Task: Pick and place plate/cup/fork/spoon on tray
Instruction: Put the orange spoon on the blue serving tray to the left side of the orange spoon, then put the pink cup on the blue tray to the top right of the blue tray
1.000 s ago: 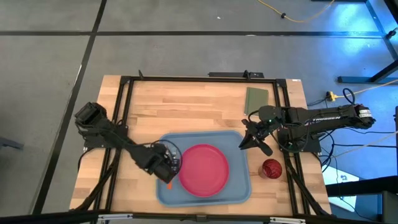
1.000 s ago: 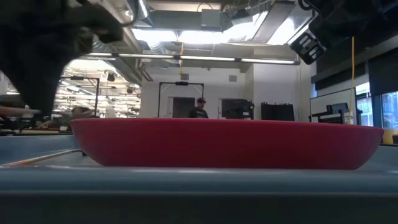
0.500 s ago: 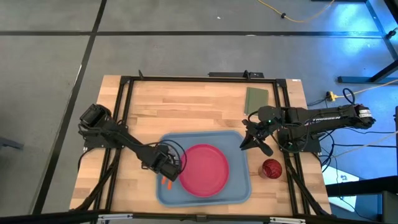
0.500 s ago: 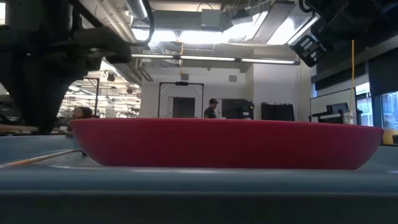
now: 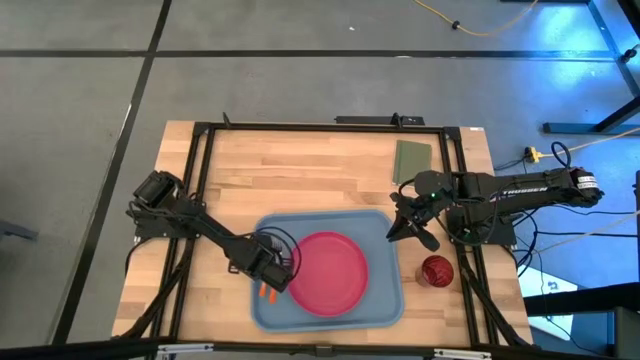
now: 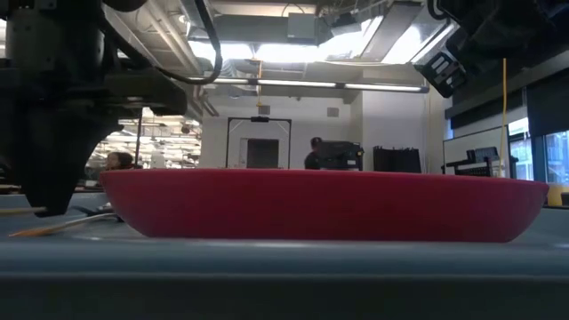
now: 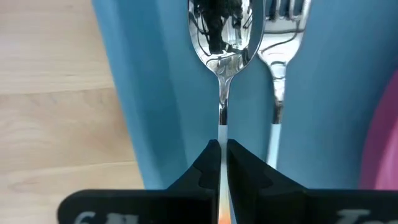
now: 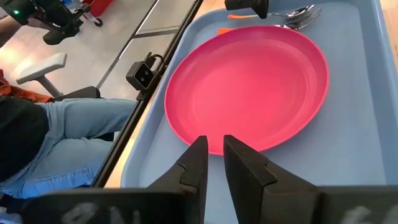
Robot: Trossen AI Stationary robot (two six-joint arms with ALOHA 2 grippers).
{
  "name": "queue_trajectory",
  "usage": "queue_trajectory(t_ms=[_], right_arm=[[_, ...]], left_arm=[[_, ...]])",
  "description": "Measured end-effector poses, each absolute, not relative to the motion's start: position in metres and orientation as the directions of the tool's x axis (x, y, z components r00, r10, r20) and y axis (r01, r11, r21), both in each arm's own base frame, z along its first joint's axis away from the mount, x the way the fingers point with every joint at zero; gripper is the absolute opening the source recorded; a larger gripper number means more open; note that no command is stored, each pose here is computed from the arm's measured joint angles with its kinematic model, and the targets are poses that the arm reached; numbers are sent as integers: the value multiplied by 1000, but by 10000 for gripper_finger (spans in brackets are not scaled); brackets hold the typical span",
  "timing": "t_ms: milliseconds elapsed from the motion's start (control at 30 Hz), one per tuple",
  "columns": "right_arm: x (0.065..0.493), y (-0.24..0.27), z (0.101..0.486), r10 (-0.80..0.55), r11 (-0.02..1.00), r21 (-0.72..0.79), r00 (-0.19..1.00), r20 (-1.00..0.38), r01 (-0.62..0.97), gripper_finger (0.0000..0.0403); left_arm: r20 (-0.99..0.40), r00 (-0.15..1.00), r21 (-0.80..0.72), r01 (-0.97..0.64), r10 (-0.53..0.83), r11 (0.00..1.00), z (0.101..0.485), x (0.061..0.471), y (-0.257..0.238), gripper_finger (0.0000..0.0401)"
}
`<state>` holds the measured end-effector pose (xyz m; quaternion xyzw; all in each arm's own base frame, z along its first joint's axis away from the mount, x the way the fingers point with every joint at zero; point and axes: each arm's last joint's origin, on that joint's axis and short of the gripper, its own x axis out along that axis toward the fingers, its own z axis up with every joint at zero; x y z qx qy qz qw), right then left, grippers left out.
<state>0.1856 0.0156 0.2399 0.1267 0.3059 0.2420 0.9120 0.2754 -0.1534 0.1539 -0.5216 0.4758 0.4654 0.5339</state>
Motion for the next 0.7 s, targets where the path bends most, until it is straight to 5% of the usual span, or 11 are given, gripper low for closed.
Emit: queue_trajectory(t_ms=[700], right_arm=[[185, 16, 239, 519, 852, 379, 688, -508, -362, 58]], left_arm=[[-995, 98, -98, -995, -20, 28, 154, 274, -155, 68]])
